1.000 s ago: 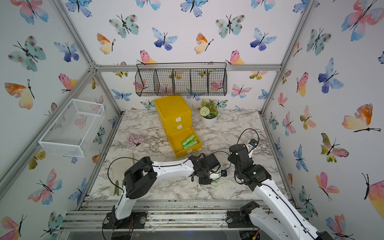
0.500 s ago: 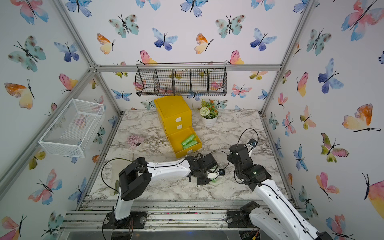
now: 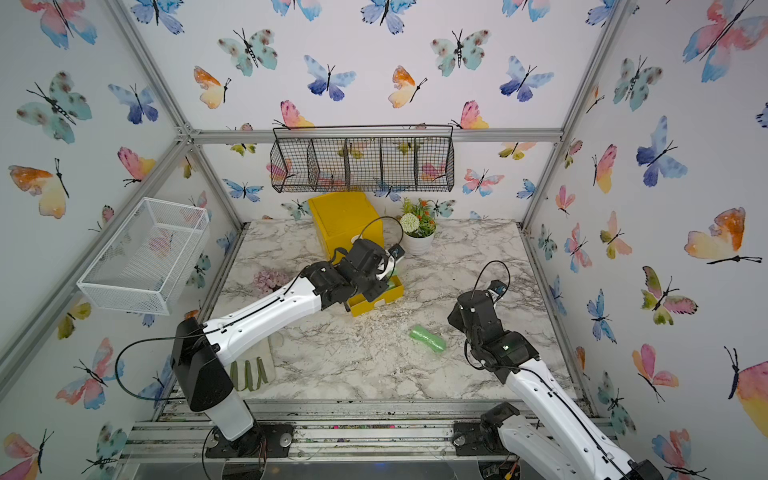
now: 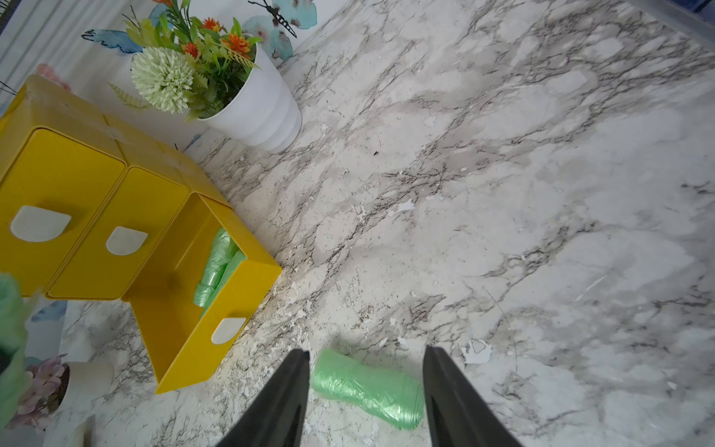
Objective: Sort the rolls of trash bags by color and place them into the drawer
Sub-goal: Pick up the roll of trash bags from the center of the board, then place the roll of trash bags in the drawer.
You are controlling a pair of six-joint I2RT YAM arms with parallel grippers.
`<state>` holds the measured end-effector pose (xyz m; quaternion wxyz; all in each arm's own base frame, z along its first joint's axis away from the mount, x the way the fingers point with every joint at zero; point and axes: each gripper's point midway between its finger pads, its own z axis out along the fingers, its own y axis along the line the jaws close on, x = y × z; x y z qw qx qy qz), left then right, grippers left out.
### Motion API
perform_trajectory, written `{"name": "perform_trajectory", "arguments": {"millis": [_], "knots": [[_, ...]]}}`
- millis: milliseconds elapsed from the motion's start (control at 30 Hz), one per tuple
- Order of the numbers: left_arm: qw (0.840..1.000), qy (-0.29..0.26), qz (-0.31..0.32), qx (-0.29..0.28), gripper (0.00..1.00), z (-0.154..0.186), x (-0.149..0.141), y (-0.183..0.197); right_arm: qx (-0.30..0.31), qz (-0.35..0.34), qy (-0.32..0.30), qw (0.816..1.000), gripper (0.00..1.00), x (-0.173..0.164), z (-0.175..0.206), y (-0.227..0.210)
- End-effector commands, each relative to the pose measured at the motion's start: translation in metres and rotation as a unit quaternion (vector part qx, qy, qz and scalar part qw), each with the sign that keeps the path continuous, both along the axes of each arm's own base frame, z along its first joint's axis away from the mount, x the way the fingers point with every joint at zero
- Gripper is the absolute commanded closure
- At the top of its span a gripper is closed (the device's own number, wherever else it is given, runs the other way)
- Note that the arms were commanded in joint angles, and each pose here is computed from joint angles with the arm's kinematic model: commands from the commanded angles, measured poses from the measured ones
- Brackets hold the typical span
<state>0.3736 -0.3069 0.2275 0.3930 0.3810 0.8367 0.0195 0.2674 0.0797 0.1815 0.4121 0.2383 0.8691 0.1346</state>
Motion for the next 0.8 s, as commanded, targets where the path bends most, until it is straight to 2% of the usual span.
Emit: {"name": "perform_trajectory", "arguments": {"millis": [0, 200, 367, 400, 500, 767], "knots": [[0.998, 0.030, 0.056, 0.009, 1.00, -0.021, 0.016, 0.014, 0.024, 0.010, 0.003, 1.000, 0.47, -0.002, -0.007, 0.005], [0.994, 0.074, 0.085, 0.003, 1.00, -0.053, 0.044, 0.020, 0.027, 0.014, 0.013, 0.999, 0.47, -0.005, -0.017, 0.007], [0.992, 0.088, 0.095, 0.011, 1.00, -0.072, 0.056, 0.024, 0.023, 0.016, 0.017, 0.999, 0.47, -0.004, -0.022, 0.008], [0.990, 0.099, 0.098, 0.023, 1.00, -0.088, 0.059, 0.025, 0.023, 0.017, 0.018, 0.999, 0.47, -0.004, -0.023, 0.008], [0.988, 0.106, 0.106, 0.034, 1.00, -0.104, 0.067, 0.029, 0.025, 0.022, 0.022, 0.999, 0.47, -0.003, -0.027, 0.011], [0.987, 0.109, 0.109, 0.038, 1.00, -0.121, 0.096, 0.027, 0.024, 0.026, 0.028, 0.999, 0.47, -0.001, -0.033, 0.014]]}}
